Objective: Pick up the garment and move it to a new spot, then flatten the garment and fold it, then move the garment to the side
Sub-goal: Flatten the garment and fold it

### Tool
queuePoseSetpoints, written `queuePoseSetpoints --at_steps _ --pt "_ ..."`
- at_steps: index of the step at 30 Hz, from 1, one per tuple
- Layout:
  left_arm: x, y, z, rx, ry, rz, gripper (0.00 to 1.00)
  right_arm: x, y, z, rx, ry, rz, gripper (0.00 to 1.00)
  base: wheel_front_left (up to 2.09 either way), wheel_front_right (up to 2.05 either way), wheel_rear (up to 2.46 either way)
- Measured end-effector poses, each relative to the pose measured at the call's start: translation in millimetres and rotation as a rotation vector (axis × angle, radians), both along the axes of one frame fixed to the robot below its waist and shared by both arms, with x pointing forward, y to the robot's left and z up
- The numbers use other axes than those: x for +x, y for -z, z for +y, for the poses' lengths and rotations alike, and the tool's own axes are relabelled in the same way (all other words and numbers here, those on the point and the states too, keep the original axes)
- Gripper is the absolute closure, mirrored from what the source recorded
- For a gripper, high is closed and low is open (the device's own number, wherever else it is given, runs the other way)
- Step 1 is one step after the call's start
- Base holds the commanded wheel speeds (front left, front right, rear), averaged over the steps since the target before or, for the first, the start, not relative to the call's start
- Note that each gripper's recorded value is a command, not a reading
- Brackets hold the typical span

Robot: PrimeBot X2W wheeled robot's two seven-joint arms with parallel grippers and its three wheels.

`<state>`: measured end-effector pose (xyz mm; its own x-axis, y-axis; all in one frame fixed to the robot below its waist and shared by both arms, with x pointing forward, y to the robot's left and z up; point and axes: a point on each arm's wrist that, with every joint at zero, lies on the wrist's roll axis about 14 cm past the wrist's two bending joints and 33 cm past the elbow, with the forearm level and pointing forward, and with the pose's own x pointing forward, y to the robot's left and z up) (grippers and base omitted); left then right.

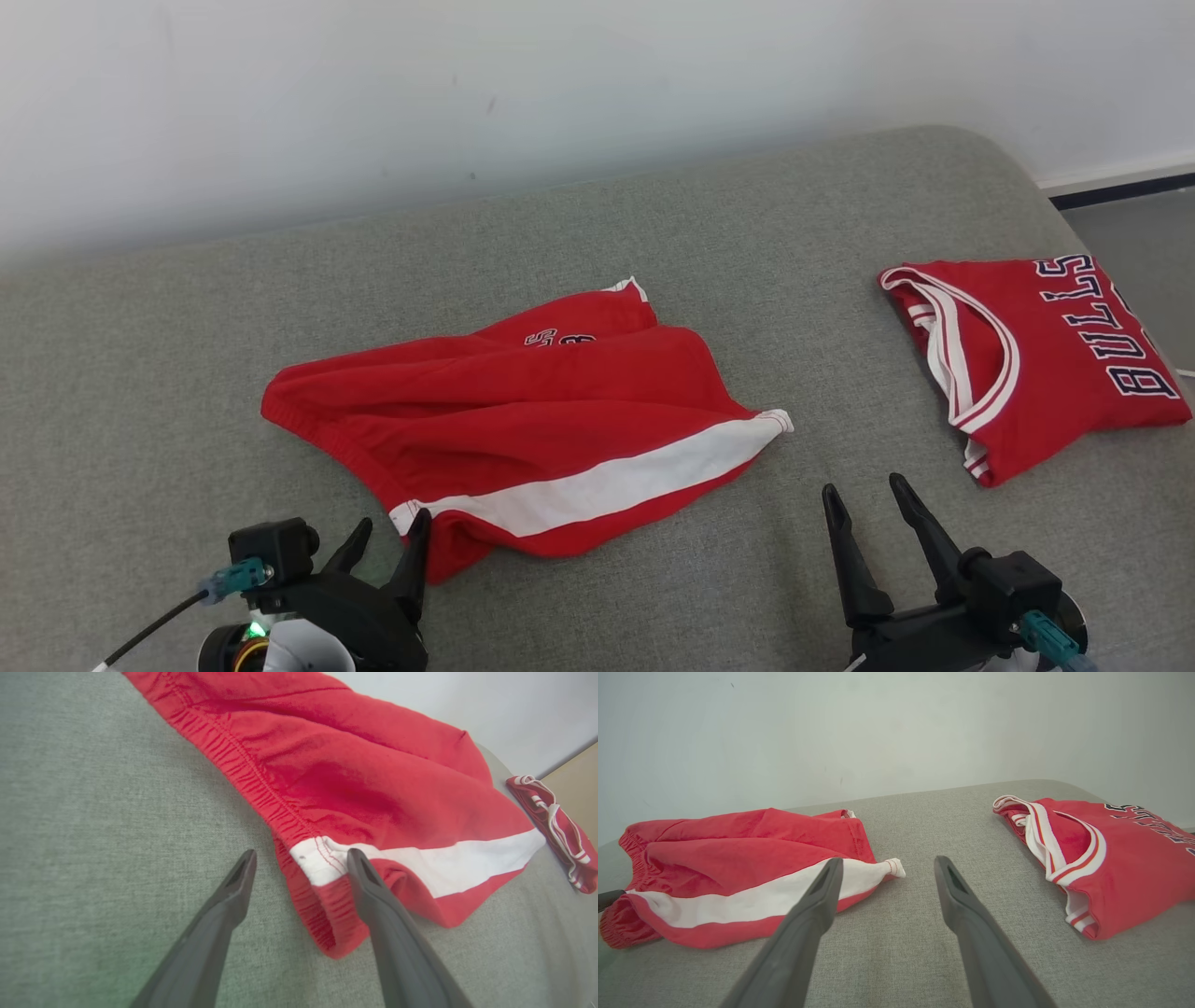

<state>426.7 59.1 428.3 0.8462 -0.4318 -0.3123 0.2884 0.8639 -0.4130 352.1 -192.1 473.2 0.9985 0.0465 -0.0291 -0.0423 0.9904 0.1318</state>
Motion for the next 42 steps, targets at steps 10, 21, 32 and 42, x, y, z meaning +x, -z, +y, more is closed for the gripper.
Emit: queuePoseSetpoints --at_steps 10,21,32,42 --pt "-5 6 -14 -0.024 0.041 0.06 0.34 -1 -1 -2 0.002 0.01 -0.003 0.0 0.0 0.0 0.0" --pt "-7 -4 -16 -0.045 0.054 0.025 1.0 1 -2 4 0.0 -0.013 -0.005 0.0 0.0 0.0 0.0" --pt "-12 8 12 0.02 -0.019 -0.039 1.0 37 19 -14 -0.076 -0.034 0.124 0.0 0.0 0.0 0.0" --pt "-6 20 26 0.038 -0.056 -0.029 1.0 69 62 15 -0.088 -0.14 0.344 0.0 0.0 0.0 0.0"
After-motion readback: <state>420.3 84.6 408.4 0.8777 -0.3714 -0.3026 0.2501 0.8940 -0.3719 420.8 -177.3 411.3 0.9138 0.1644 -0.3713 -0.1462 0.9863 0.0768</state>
